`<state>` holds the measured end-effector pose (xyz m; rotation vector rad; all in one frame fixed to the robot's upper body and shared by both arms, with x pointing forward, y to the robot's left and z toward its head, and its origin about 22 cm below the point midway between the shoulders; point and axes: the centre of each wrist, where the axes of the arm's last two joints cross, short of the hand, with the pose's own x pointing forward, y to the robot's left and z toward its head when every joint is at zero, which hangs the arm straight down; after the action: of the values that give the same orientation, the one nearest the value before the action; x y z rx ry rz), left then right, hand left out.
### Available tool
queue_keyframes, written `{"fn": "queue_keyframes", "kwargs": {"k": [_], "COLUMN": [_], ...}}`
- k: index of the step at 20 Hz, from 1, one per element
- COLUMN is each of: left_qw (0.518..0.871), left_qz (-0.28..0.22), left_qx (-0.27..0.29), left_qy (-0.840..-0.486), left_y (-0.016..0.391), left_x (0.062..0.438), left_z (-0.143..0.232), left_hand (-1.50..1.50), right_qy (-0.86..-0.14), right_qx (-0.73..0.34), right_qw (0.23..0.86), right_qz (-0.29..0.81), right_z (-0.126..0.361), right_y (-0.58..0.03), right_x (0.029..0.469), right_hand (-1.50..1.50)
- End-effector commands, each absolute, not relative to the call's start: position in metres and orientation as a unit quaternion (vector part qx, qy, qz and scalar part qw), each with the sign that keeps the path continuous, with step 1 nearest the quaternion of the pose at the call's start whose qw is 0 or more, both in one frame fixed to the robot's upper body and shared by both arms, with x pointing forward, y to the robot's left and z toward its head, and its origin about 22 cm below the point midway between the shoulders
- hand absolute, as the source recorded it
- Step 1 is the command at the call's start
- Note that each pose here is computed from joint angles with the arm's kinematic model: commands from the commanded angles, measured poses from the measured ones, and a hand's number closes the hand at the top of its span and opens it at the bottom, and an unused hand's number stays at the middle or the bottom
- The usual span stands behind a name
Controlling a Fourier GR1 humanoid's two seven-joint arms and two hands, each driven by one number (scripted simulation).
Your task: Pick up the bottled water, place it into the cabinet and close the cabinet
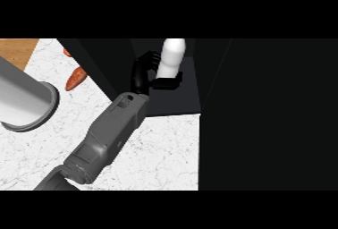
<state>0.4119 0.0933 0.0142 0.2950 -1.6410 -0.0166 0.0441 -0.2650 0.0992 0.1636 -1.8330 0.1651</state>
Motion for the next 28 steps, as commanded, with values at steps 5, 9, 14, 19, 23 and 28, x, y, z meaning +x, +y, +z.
{"fn": "queue_keyframes", "kwargs": {"k": [5,9,14,19,23,28], "left_qw": [0.665,0.644,0.616,0.617,0.607,0.572], "left_qz": [0.034,-0.003,-0.021,-0.01,-0.025,0.014], "left_qx": [0.17,0.221,0.254,0.244,0.162,0.087], "left_qy": [-0.726,-0.733,-0.745,-0.749,-0.777,-0.816], "left_y": [0.118,0.112,0.117,0.112,0.103,0.106], "left_x": [0.426,0.422,0.437,0.438,0.443,0.444], "left_z": [0.021,0.012,0.037,0.043,0.058,0.063], "left_hand": [1.5,-1.5,-1.5,-1.5,-1.5,-1.5], "right_qy": [-0.806,-0.804,-0.806,-0.801,-0.798,-0.804], "right_qx": [0.095,0.101,0.102,0.118,0.12,0.115], "right_qw": [0.582,0.584,0.58,0.583,0.588,0.581], "right_qz": [0.053,0.049,0.053,0.071,0.06,0.063], "right_z": [0.118,0.106,0.107,0.115,0.104,0.108], "right_y": [-0.264,-0.263,-0.264,-0.266,-0.268,-0.265], "right_x": [0.042,0.045,0.046,0.037,0.041,0.042], "right_hand": [-1.5,-1.5,-1.5,-1.5,-1.5,-1.5]}}
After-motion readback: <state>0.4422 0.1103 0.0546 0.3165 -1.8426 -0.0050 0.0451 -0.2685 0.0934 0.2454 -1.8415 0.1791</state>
